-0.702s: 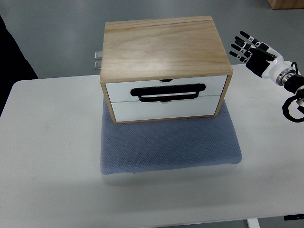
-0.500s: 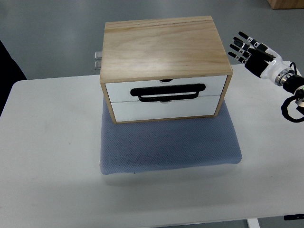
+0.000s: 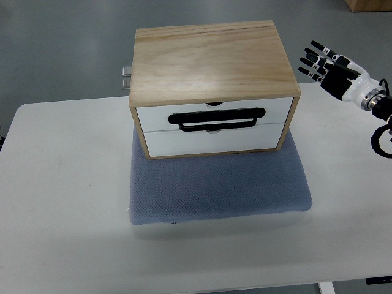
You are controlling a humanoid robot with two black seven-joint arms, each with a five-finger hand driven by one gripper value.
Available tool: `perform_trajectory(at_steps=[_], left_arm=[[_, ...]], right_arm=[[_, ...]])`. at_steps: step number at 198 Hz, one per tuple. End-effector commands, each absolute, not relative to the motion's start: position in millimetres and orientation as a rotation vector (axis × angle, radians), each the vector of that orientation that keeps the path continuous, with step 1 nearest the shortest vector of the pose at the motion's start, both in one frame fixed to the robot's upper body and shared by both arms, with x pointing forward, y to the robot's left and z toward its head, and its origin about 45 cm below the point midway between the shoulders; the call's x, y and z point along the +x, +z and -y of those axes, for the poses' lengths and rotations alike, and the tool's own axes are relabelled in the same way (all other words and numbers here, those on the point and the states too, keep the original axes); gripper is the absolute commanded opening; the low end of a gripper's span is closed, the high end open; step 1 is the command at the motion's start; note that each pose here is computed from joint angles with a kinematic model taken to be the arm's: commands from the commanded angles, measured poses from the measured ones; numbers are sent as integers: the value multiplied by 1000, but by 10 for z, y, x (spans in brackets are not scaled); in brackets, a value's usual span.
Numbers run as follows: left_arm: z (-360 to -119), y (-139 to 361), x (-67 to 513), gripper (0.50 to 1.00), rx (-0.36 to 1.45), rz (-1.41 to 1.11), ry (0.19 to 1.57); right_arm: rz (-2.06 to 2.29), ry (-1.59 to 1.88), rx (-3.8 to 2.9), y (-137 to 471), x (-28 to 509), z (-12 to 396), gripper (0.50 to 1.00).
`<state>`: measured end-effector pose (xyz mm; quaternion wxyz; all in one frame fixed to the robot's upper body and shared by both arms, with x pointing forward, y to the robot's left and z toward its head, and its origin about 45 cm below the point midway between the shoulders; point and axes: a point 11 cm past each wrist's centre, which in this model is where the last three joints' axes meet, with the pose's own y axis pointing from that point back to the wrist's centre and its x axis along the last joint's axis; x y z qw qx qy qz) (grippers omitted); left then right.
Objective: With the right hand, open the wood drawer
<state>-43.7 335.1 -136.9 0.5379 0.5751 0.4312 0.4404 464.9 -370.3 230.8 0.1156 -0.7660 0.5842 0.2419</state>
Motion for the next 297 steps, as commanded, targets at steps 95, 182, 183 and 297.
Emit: perform_trajectory(at_steps=[95,182,183,297], left_arm=[[-3359,-1368,-436,1000,1370,-1025,1049],[-3359,-1368,-436,1000,1370,-1025,1049],[-3359,-1368,-436,1000,1370,-1025,1049],[-3358,-1368,-435,1000,1369,-1024,1050]], right_arm=[[-1759,713,-2228,2244,4612,3783,952],[-1802,450,-2441,2380,4429,3937,950],[-1802,450,-2441,2380,4429,3937,950],[-1764,-64,-2853,3050,3597,4178,950]])
